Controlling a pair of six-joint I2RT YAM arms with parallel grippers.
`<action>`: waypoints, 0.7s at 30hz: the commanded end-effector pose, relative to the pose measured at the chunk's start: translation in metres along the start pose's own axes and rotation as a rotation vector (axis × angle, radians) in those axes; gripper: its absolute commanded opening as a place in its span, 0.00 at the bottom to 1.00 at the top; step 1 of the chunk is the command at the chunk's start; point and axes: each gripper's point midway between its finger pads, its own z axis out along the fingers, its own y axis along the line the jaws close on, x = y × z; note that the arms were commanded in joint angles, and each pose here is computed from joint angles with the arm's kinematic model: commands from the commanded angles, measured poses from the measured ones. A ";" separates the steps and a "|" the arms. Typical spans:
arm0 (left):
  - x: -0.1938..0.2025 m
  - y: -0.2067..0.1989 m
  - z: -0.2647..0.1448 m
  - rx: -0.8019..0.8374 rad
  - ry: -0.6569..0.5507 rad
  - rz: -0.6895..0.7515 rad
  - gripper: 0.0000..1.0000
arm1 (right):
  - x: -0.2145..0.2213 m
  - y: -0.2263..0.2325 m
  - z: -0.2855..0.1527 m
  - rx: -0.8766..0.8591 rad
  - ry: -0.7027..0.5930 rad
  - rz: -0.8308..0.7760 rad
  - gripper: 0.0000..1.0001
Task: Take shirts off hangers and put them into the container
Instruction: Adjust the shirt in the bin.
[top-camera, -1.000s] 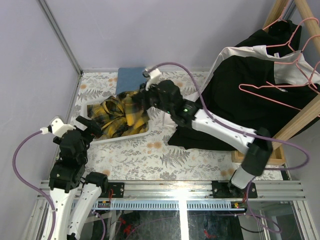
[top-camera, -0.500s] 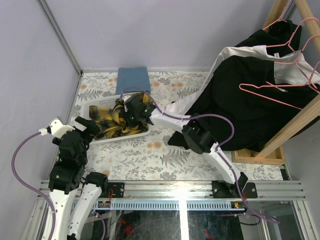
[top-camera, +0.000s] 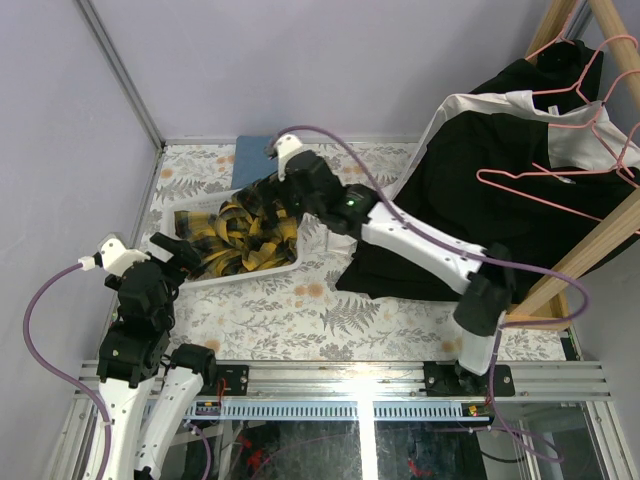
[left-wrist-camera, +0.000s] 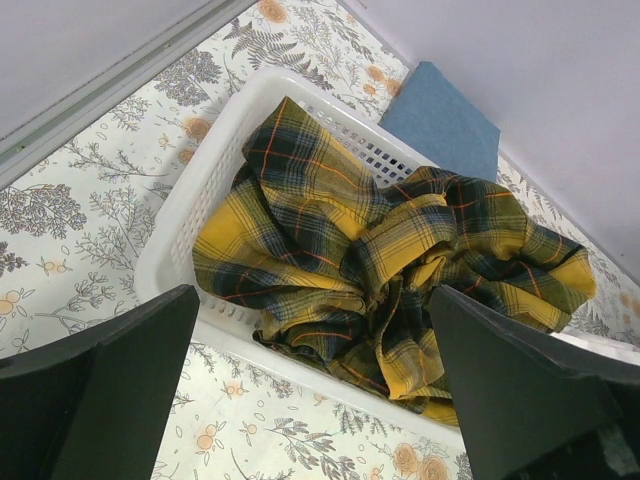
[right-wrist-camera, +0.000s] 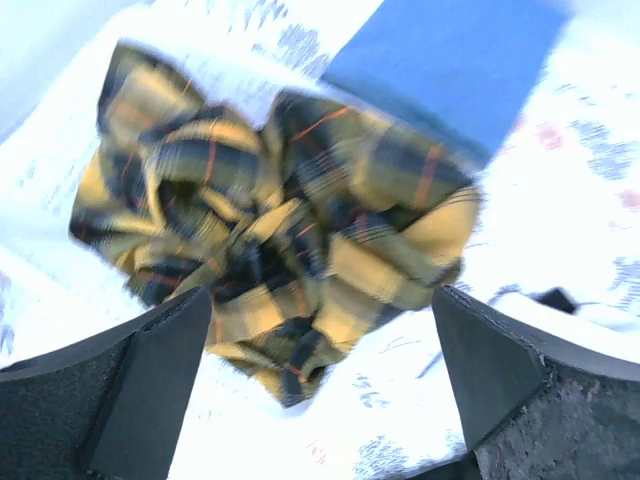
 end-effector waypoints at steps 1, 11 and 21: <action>-0.005 -0.002 0.003 0.003 -0.028 -0.010 1.00 | -0.020 -0.072 -0.004 0.278 -0.117 0.025 0.99; -0.002 -0.003 0.006 0.002 -0.010 0.002 1.00 | 0.030 -0.072 0.078 0.072 0.165 0.130 0.97; -0.001 -0.004 0.007 0.000 -0.006 0.006 1.00 | 0.013 -0.044 0.068 -0.010 0.096 0.118 0.30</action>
